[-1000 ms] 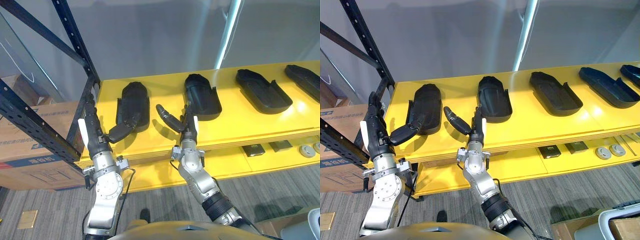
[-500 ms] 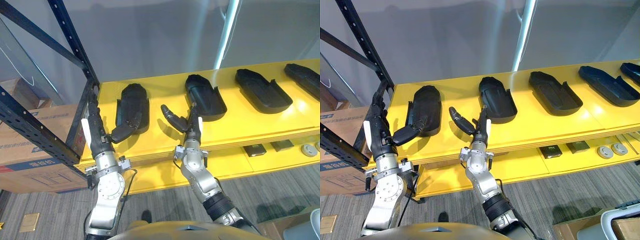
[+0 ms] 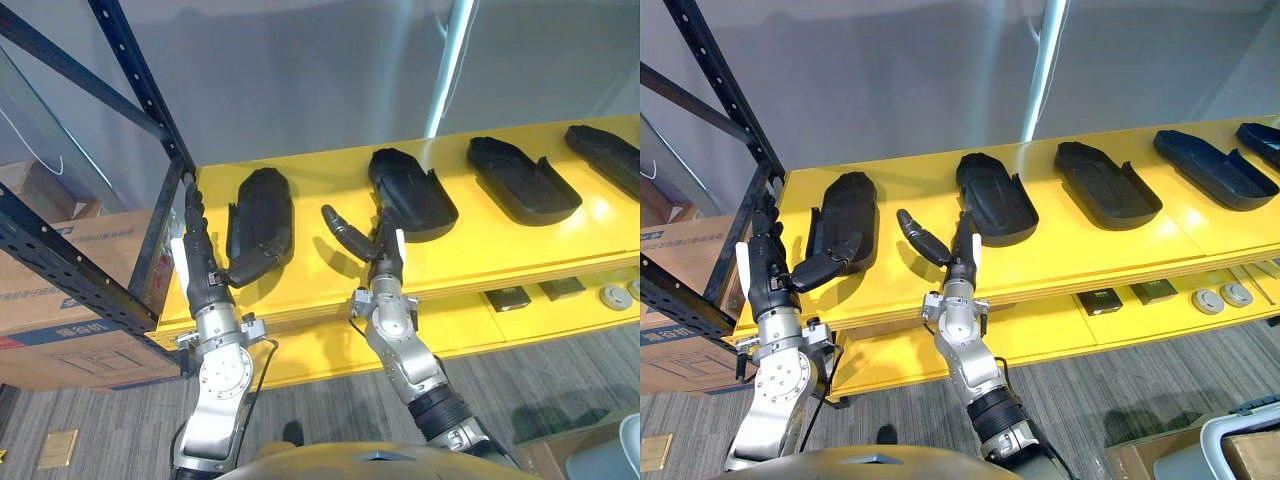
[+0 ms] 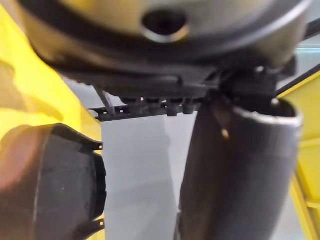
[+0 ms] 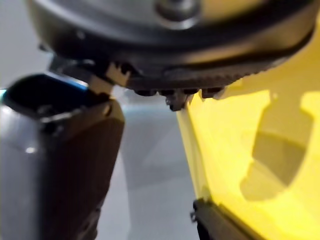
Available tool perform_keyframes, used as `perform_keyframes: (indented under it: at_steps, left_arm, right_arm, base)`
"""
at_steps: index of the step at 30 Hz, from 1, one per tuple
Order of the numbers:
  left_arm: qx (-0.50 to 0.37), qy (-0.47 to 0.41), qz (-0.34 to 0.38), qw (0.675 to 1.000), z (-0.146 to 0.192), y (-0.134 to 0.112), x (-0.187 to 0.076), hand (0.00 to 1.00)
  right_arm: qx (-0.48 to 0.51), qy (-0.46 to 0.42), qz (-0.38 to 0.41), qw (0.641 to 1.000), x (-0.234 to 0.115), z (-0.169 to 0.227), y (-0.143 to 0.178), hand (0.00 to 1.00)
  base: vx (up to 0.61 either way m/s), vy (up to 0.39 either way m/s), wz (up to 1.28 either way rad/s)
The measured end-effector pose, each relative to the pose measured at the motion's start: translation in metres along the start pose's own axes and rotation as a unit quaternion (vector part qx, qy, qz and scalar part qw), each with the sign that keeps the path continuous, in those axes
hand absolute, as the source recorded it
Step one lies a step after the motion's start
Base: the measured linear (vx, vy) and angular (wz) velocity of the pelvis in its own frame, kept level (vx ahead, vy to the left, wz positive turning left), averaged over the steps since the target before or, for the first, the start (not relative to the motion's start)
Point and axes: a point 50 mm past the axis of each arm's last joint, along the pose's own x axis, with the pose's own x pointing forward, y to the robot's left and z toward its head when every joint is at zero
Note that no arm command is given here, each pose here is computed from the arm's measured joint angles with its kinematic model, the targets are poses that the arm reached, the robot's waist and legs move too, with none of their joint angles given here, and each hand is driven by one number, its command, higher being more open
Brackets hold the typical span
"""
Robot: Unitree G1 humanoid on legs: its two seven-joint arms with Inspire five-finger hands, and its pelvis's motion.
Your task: Walk over and take three plastic housings, then place them on the shelf
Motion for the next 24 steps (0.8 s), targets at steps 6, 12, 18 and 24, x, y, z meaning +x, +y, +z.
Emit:
perform_keyframes:
  at_steps: [6, 12, 18, 24]
  left_arm:
    - [0.012, -0.008, 0.019, 1.000, 0.001, 0.009, 0.006, 1.00]
    - [0.049, -0.055, 0.078, 0.994, 0.011, 0.041, 0.029, 1.00]
    - [0.082, -0.070, 0.108, 0.988, 0.014, 0.065, 0.042, 1.00]
    - [0.041, 0.030, 0.062, 0.997, -0.023, 0.070, 0.045, 1.00]
  right_arm:
    - [0.031, -0.092, 0.141, 0.985, -0.011, 0.035, 0.015, 1.00]
    - [0.079, -0.193, 0.272, 0.940, -0.035, 0.076, 0.013, 1.00]
    - [0.095, -0.174, 0.249, 0.948, -0.043, 0.066, -0.015, 1.00]
    - [0.071, -0.196, 0.118, 0.971, -0.050, 0.075, -0.085, 1.00]
  base:
    - [0.00, 0.000, 0.00]
    - [0.00, 0.000, 0.00]
    - [-0.01, 0.003, -0.16]
    - [-0.01, 0.013, -0.25]
